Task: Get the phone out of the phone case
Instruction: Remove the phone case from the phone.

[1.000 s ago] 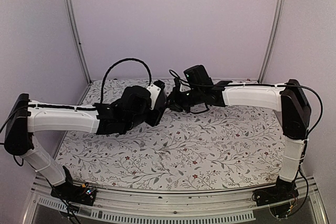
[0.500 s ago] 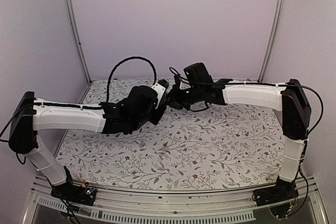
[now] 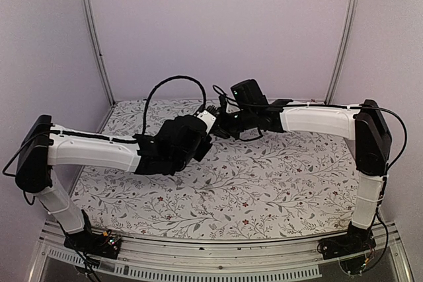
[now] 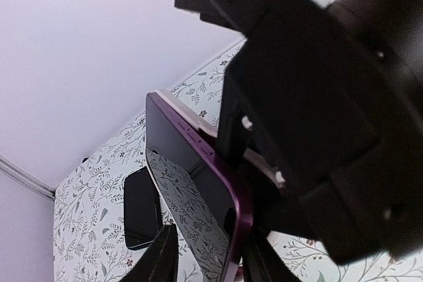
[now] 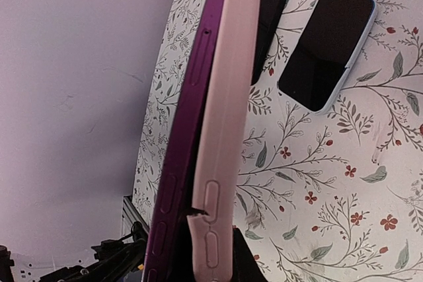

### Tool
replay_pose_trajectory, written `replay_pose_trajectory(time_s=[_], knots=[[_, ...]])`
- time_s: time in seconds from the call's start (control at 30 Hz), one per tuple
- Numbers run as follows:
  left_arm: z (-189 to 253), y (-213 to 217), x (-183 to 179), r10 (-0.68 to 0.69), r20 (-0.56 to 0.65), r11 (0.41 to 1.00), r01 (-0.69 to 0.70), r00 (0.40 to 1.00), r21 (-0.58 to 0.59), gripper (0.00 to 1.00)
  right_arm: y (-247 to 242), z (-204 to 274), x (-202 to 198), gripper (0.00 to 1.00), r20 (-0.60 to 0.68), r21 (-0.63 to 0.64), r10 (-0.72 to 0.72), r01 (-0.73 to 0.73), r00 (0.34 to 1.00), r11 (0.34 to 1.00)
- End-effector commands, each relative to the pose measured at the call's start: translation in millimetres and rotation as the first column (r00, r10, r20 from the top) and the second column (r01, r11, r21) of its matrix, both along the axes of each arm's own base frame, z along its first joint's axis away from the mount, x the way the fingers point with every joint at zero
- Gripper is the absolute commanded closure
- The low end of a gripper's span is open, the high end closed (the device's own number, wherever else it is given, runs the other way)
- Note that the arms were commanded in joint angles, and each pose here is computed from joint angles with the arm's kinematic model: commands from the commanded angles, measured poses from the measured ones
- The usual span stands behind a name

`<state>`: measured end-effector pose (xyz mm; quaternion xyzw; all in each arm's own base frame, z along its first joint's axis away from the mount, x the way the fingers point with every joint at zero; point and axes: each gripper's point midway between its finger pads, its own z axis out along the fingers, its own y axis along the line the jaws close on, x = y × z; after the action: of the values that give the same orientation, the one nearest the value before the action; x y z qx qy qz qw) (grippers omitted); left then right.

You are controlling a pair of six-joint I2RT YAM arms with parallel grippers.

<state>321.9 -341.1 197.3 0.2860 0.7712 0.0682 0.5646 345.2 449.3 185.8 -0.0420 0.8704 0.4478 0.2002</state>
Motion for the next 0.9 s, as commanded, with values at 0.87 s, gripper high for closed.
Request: replay_pose_trajectory(time_s=[0.87], knots=[[57,23,-11,0.056,0.1,0.961,-0.026,0.993,-0.276,1.0,-6,14,0,1.0,0.068,0.03,-0.029,0.027,0.997,0.999]])
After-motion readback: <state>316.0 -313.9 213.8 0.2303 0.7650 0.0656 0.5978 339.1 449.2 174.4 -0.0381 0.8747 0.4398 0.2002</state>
